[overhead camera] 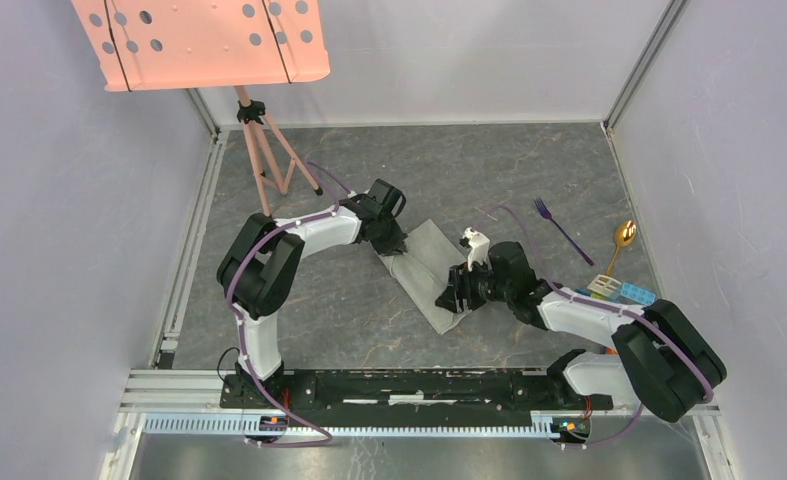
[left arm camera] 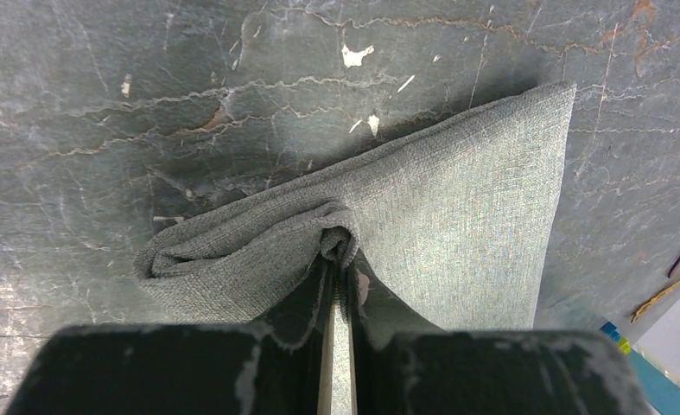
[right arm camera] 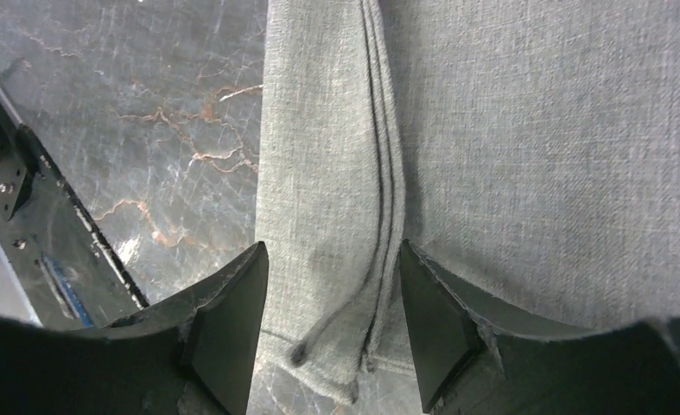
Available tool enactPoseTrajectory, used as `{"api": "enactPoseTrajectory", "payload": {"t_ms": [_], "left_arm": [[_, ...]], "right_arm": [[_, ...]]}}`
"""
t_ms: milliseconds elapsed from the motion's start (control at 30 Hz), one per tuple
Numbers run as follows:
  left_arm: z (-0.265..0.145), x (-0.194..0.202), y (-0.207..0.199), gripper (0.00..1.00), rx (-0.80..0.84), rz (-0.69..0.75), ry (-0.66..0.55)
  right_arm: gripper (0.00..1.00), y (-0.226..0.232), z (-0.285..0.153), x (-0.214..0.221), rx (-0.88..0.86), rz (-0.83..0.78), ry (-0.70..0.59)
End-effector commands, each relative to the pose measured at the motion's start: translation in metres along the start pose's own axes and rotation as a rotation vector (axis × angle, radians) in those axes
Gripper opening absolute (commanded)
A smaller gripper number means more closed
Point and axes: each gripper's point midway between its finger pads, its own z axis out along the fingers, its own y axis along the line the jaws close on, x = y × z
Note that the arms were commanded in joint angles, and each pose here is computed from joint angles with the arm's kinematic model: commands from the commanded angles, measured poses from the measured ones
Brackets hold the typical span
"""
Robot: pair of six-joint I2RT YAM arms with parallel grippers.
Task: Fold the napkin into a case and place the utensils inside
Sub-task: Fold the lower triangle-folded napkin at the center of the board.
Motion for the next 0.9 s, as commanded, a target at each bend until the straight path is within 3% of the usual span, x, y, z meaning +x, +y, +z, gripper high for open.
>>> {"api": "enactPoseTrajectory", "payload": {"t_ms": [0, 133, 267, 367, 433, 533, 600, 700, 867], "left_arm": [[-0.002, 0.0, -0.01, 0.12, 0.041, 0.059, 0.002], [-0.004, -0.002, -0.011, 0.12, 0.044, 0.065, -0.003], [-0.009, 0.0, -0.019, 0.17, 0.077, 0.081, 0.011], [-0.025, 0.002, -0.038, 0.3, 0.178, 0.103, 0.025], [-0.043, 0.006, -0.054, 0.46, 0.277, 0.118, 0.049], [-0.075, 0.005, -0.068, 0.6, 0.389, 0.149, 0.036], [-0.094, 0.0, -0.065, 0.62, 0.431, 0.158, 0.015], [-0.102, -0.012, -0.036, 0.51, 0.416, 0.112, -0.008], [-0.089, -0.021, -0.014, 0.13, 0.477, 0.033, 0.037]], "right_arm": [[0.62, -0.008, 0.005, -0.013, 0.043, -0.044, -0.012], [0.57, -0.015, 0.003, -0.001, 0.087, -0.045, 0.002], [0.27, -0.029, -0.001, 0.01, 0.158, -0.033, 0.018], [0.11, -0.034, -0.002, 0.014, 0.183, -0.034, 0.022], [0.04, -0.036, 0.0, 0.017, 0.187, -0.031, 0.032], [0.02, -0.037, 0.001, 0.018, 0.188, -0.028, 0.036], [0.01, -0.037, 0.001, 0.018, 0.191, -0.027, 0.031], [0.01, -0.036, 0.0, 0.015, 0.188, -0.027, 0.025], [0.01, -0.035, 0.0, 0.01, 0.187, -0.031, 0.014]]}}
